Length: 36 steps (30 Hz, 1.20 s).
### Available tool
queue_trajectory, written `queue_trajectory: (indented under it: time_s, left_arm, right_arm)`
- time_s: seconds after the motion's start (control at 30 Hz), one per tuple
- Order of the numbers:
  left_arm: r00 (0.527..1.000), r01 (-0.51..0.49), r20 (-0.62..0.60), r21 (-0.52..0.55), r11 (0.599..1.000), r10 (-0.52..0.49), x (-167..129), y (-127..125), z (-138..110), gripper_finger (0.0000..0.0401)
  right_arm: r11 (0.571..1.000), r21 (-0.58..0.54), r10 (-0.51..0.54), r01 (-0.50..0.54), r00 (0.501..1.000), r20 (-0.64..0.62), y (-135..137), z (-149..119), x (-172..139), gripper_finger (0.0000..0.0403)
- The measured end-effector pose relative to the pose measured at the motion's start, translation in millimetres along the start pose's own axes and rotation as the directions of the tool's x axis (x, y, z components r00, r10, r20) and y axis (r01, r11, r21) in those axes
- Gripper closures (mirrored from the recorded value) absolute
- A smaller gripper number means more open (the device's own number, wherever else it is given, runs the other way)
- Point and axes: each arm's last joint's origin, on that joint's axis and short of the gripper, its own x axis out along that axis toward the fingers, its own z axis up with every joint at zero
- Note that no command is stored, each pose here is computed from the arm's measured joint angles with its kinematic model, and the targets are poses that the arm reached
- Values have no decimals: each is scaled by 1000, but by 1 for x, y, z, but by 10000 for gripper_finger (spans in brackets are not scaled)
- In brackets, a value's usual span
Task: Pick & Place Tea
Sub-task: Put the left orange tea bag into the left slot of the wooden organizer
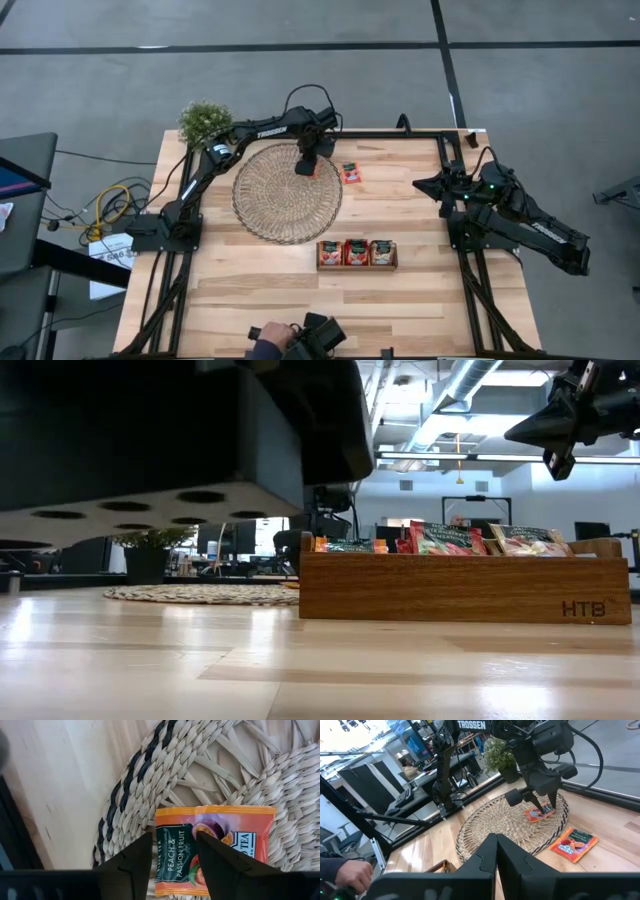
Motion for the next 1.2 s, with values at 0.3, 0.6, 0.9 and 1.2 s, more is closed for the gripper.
queue_trajectory:
  time_s: [0.3, 0.6, 0.9, 1.2]
  left_arm:
    - [998, -61, -17, -43, 997, 60, 0, 3, 1, 257]
    - [994, -94, -60, -10, 995, 94, 0, -5, 9, 303]
    - [977, -173, -125, 16, 985, 174, 1, -10, 15, 394]
    - [940, -290, -173, 46, 956, 294, -27, -22, 28, 401]
  right_arm:
    - [1000, 0, 0, 0, 1000, 0, 0, 0, 0, 403]
    - [1000, 0, 0, 0, 1000, 0, 0, 0, 0, 403]
    - [1000, 0, 0, 0, 1000, 0, 0, 0, 0, 403]
    - [1000, 0, 1, -1, 1000, -1, 0, 0, 0, 403]
